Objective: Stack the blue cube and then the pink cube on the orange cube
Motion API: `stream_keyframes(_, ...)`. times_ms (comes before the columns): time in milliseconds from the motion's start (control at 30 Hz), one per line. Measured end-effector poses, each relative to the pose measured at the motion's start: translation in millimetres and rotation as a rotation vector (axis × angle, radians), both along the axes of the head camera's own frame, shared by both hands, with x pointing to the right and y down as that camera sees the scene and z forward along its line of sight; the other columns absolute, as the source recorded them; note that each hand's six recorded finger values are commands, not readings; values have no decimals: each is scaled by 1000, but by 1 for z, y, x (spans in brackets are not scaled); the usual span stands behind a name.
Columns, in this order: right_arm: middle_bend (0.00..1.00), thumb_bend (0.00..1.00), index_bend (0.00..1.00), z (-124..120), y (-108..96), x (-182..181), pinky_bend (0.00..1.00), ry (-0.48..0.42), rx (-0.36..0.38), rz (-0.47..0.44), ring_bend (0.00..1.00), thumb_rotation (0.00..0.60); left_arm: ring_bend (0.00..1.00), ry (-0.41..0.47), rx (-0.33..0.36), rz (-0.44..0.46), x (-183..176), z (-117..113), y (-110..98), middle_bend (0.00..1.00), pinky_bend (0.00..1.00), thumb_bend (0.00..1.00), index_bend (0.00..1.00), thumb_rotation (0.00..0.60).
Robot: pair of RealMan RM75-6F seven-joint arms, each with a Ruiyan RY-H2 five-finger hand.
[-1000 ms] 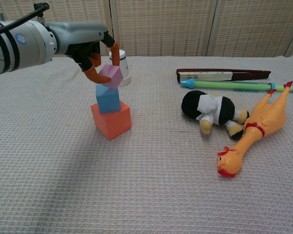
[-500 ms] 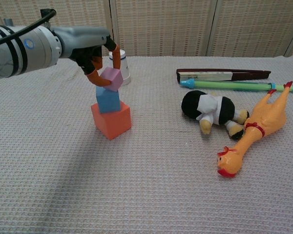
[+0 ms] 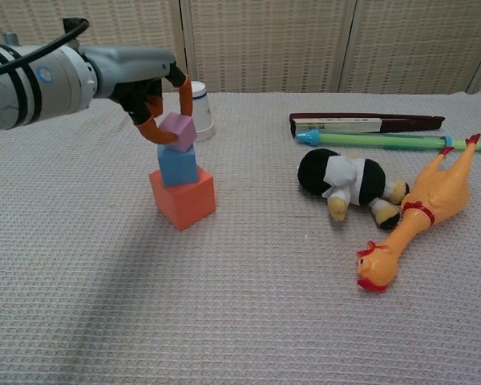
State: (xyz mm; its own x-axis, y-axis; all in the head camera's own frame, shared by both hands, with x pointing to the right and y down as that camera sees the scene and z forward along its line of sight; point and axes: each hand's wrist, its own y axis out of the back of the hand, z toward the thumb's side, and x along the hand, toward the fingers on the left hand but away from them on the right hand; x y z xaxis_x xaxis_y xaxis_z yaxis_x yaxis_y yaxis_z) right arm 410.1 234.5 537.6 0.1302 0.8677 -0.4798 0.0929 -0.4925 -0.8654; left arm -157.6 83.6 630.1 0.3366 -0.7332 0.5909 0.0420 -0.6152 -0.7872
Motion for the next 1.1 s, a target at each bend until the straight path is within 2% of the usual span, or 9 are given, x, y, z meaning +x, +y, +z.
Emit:
stream_keyframes(767, 0, 116, 0, 0, 1, 0, 0, 5, -3, 0, 0, 600, 1000, -1, 9, 30, 6, -7, 9, 1000, 1000, 318, 274, 600)
stream_keyframes(967, 0, 116, 0, -2, 1, 0, 0, 3, 1, -2, 0, 600, 1000, 6, 32, 43, 0, -18, 14, 1000, 1000, 318, 239, 600)
stream_keyframes(1100, 0, 115, 0, -5, 1, 2, 0, 3, 11, 4, 0, 600, 986, 20, 66, 34, -20, -29, 25, 978, 1000, 317, 191, 600)
